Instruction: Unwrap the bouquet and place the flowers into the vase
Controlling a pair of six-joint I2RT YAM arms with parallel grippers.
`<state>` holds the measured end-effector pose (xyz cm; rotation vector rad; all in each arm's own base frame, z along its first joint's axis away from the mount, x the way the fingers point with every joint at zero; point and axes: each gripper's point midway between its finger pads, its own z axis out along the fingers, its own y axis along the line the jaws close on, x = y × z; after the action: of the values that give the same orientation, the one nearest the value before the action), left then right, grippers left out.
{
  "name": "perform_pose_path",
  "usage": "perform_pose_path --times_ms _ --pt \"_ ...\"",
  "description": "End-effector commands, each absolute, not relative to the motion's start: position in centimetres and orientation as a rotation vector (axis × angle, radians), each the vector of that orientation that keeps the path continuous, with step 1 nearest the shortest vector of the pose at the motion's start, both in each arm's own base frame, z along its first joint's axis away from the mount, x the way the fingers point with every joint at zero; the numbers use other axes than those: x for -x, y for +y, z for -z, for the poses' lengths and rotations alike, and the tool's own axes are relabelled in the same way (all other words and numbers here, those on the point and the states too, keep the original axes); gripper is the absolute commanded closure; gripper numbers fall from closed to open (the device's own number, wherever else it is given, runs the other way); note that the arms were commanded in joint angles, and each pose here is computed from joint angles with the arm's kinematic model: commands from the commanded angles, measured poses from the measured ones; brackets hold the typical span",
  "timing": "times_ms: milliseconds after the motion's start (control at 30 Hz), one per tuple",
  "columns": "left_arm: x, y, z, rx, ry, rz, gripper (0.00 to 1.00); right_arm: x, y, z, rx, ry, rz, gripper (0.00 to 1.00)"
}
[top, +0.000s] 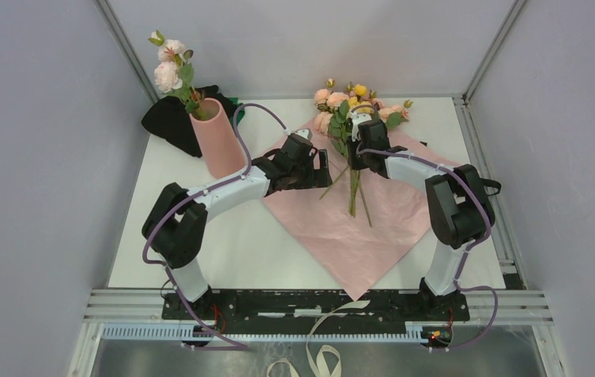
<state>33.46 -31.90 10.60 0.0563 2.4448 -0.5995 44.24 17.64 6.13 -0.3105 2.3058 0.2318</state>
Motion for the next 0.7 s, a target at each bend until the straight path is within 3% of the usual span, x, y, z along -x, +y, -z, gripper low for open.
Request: perform_pose_path --times_ms 0,167,233,300,400,667 --pt "-34.2 -32.4 -11.9 -0.11 2.394 0.624 0.0 -44.6 17.8 -5.5 0.318 2.301 -0.227 0.74" --pt "-34.1 -32.2 -12.0 -0.109 2.392 0.616 0.0 -44.5 18.0 -5.2 0.316 2.303 -0.233 0.75" --pt "-34.0 -32.3 -12.0 -0.111 2.392 0.617 0.0 -44.6 18.0 -5.4 0.319 2.301 -0.239 0.87" --pt "-34.1 -32.2 -12.1 -0.11 2.392 0.618 0.0 -44.7 18.0 -5.7 0.317 2.295 -0.24 0.89" --pt "-34.1 -32.2 -12.1 -0.109 2.39 0.618 0.0 -44.6 18.0 -6.0 0.322 2.29 -0.239 1.0" --pt "-34.8 -32.6 -12.9 -0.11 2.363 0.63 0.0 -44.1 18.8 -11.1 0.337 2.186 -0.318 1.0"
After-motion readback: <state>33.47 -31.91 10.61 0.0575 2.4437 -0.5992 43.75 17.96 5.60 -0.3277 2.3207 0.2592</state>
